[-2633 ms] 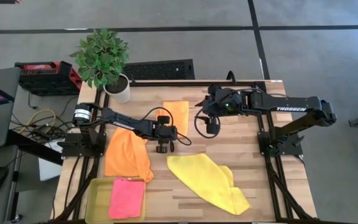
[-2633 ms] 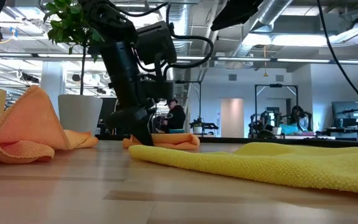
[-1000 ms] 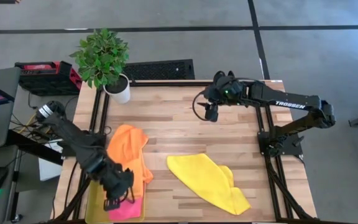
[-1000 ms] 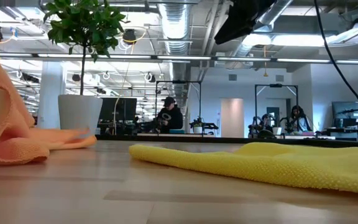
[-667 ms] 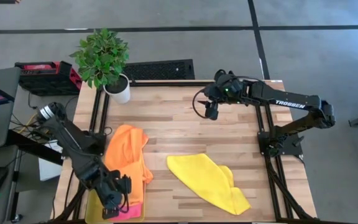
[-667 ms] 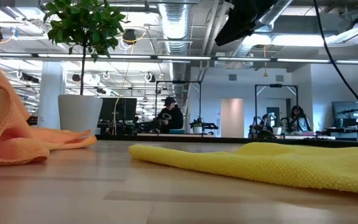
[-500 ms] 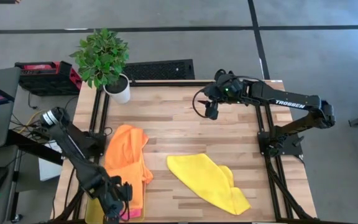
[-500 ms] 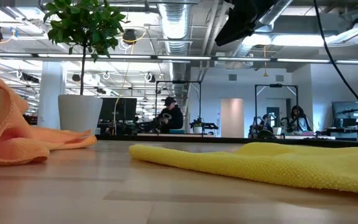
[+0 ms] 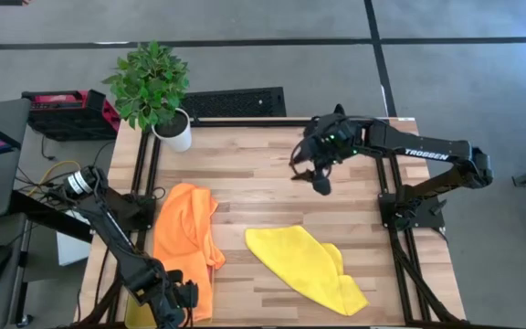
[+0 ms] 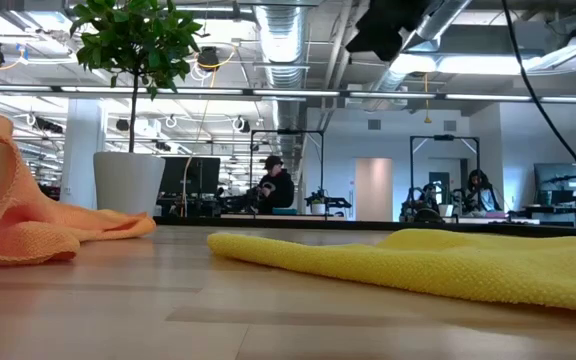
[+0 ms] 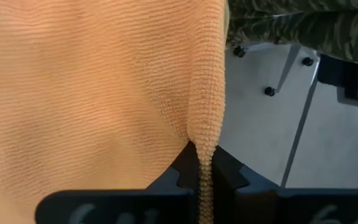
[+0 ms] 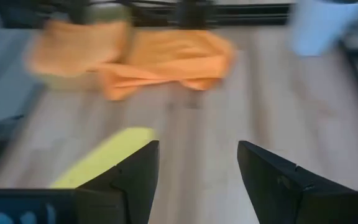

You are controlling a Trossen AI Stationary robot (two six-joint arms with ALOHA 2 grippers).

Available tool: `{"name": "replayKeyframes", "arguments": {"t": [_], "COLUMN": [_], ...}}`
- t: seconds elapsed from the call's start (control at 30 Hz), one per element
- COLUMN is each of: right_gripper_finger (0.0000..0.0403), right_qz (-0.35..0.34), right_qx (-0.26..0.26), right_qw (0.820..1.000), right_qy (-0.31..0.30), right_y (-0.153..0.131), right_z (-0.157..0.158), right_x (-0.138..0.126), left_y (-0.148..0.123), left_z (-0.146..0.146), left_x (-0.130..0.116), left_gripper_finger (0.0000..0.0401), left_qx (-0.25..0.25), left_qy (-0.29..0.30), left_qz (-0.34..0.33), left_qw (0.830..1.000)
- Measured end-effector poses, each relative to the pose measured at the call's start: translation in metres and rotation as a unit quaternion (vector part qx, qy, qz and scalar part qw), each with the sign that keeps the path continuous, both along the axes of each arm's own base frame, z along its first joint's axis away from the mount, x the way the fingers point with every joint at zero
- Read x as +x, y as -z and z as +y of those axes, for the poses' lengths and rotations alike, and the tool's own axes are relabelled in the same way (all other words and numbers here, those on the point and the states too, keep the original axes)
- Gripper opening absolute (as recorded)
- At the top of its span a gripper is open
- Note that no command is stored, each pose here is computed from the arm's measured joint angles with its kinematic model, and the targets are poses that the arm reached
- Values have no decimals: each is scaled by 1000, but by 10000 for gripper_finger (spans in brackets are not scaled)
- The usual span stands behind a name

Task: Fold microfiber towels
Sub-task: Put the top folded orange microfiber towel into the yellow bin, then fold the yellow microfiber towel

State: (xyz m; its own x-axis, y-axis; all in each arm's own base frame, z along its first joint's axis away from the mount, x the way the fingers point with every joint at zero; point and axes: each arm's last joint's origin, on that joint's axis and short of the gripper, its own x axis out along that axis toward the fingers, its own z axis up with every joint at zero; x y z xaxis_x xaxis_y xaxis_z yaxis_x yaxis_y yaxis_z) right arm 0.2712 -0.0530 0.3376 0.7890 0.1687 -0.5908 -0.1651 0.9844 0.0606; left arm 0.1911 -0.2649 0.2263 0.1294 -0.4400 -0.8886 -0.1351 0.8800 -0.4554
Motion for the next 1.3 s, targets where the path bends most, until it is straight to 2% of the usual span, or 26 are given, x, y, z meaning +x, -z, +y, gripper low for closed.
{"name": "replayKeyframes", "arguments": {"t": [0.13,0.23,0.4,0.7,0.9,1.1,1.2,1.3], "right_gripper_finger": [240,240,240,240,240,240,240,240], "right_qz": [-6,-9,-9,-8,-8,-8,-8,-8], "right_qx": [71,94,95,97,97,96,96,96], "right_qw": [996,992,991,991,991,991,991,991], "right_qy": [-61,-89,-97,-96,-96,-95,-95,-95], "right_y": [-1,-2,-2,-2,-2,-2,-2,-2], "right_z": [5,8,12,13,13,13,13,13], "right_x": [-1,-1,-1,0,0,0,0,0], "left_y": [2,9,23,25,26,26,25,15], "left_z": [-3,-7,-12,-12,-10,-11,-10,-7], "left_x": [-2,-4,-3,-2,-4,-6,-7,-9], "left_gripper_finger": [0,0,0,6,60,129,146,150], "left_qx": [4,11,19,16,23,0,-4,-13], "left_qy": [10,23,37,22,-2,-1,-24,-46], "left_qz": [-2,4,34,52,81,124,149,144], "left_qw": [1000,1000,999,998,996,992,989,988]}}
